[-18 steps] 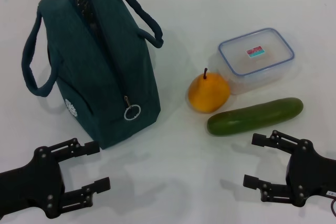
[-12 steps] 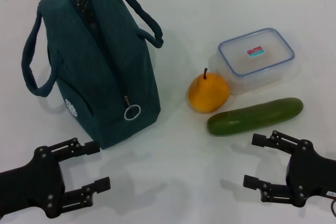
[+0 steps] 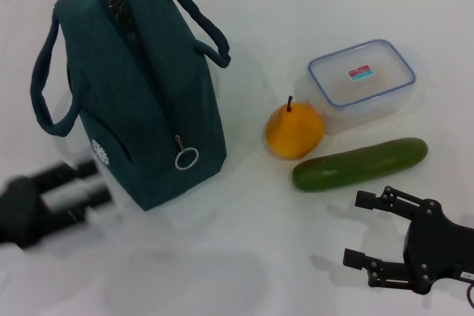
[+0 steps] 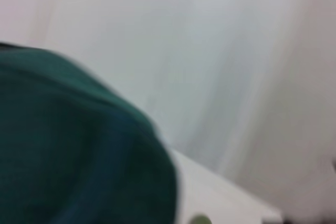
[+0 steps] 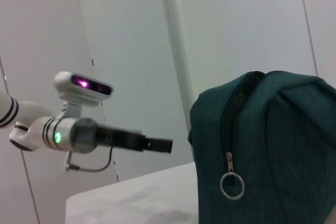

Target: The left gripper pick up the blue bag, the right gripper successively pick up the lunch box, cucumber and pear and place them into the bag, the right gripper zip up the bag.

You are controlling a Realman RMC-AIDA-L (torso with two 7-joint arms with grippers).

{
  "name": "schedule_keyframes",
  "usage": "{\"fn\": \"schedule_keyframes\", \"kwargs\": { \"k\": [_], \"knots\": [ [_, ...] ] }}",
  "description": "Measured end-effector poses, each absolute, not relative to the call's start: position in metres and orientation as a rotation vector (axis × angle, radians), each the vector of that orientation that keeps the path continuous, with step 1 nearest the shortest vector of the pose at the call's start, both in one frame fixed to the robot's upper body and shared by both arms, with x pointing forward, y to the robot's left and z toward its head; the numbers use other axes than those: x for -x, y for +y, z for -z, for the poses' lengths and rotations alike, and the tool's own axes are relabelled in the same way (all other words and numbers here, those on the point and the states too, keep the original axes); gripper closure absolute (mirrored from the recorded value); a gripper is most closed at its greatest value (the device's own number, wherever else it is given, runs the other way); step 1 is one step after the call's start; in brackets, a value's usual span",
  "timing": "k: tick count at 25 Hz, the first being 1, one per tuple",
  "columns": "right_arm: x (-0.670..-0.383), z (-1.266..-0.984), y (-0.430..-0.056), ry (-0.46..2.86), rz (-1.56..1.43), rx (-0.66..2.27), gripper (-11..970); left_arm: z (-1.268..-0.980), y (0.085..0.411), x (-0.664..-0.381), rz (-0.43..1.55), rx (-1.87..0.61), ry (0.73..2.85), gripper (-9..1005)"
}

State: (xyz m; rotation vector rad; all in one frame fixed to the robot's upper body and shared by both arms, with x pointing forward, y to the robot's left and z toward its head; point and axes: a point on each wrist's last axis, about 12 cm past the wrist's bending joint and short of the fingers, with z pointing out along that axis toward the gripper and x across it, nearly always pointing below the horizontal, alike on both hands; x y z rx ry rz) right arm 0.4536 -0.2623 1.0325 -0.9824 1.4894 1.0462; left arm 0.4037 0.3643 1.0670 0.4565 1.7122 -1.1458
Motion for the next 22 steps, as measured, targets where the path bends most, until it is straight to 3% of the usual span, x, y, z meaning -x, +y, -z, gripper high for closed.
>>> {"fn": "schedule_keyframes", "kwargs": {
  "k": [6, 11, 18, 22],
  "knots": [
    [-0.453, -1.033, -0.262, 1.489, -1.049, 0.982, 104, -1.088, 0.389, -0.423, 1.27, -0.198, 1.772, 272],
    [-0.454, -1.033, -0.262, 1.489, -1.048, 0.98, 103, -1.115, 0.4, -0.459, 1.326, -0.075, 1.856, 271],
    [-0.454, -1.033, -0.262, 1.489, -1.046, 0.98, 103, -1.172, 0.403, -0.507, 1.207, -0.021, 2.041, 271],
    [-0.455, -1.033, -0.262, 1.488, -1.045, 0.982, 104, -1.185, 0.395, -0.523, 1.122, -0.001, 2.196, 272]
  ]
}}
